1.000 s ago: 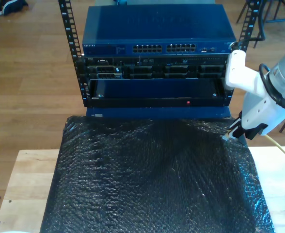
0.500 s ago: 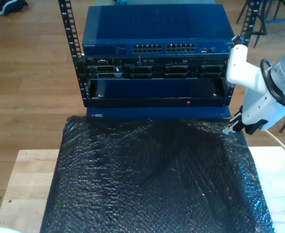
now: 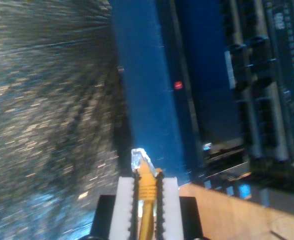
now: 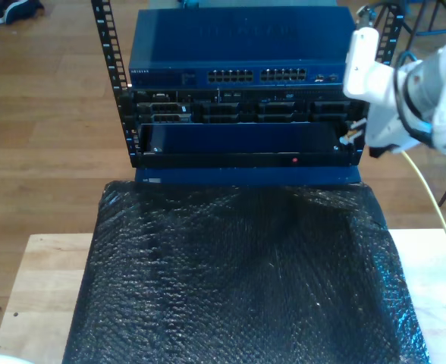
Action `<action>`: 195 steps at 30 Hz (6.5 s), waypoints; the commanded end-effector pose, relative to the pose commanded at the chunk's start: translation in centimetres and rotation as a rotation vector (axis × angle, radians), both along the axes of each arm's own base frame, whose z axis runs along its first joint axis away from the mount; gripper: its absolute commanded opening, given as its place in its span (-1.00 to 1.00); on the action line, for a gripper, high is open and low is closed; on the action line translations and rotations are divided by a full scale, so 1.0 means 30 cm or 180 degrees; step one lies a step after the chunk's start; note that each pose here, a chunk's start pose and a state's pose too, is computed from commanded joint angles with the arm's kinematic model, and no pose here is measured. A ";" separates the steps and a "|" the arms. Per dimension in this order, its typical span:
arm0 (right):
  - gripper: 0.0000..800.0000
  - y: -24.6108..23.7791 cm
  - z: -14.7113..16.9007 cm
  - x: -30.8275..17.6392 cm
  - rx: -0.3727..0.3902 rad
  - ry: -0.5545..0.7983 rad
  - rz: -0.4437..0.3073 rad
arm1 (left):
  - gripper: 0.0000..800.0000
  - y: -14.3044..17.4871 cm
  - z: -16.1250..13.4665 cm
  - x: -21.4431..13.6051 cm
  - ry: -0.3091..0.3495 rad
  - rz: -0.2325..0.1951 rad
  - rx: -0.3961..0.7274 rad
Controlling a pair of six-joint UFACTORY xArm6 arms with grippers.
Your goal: Grab the cable and plug it in
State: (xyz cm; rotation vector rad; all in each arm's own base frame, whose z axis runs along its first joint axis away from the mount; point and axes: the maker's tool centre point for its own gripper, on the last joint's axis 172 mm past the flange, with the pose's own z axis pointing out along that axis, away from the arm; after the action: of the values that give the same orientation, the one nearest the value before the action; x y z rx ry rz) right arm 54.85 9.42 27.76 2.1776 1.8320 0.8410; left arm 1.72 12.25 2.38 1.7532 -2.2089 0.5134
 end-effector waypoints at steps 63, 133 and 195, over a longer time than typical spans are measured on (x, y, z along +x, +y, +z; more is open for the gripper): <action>-1.00 0.155 0.142 0.156 -0.0719 -0.2066 0.0550 | 1.00 0.000 0.000 0.001 -0.0003 0.0004 0.0000; -1.00 0.144 0.139 0.239 -0.0629 -0.3278 0.0114 | 1.00 0.000 0.000 0.000 0.0000 0.0000 0.0000; -1.00 0.144 0.033 0.273 -0.1041 -0.3399 -0.0651 | 1.00 0.000 0.000 0.001 -0.0003 0.0004 0.0000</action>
State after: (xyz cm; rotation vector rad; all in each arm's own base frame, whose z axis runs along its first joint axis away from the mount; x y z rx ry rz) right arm 63.06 13.72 28.75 1.2433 1.0706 1.2061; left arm 1.75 12.25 2.38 1.7549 -2.2084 0.5145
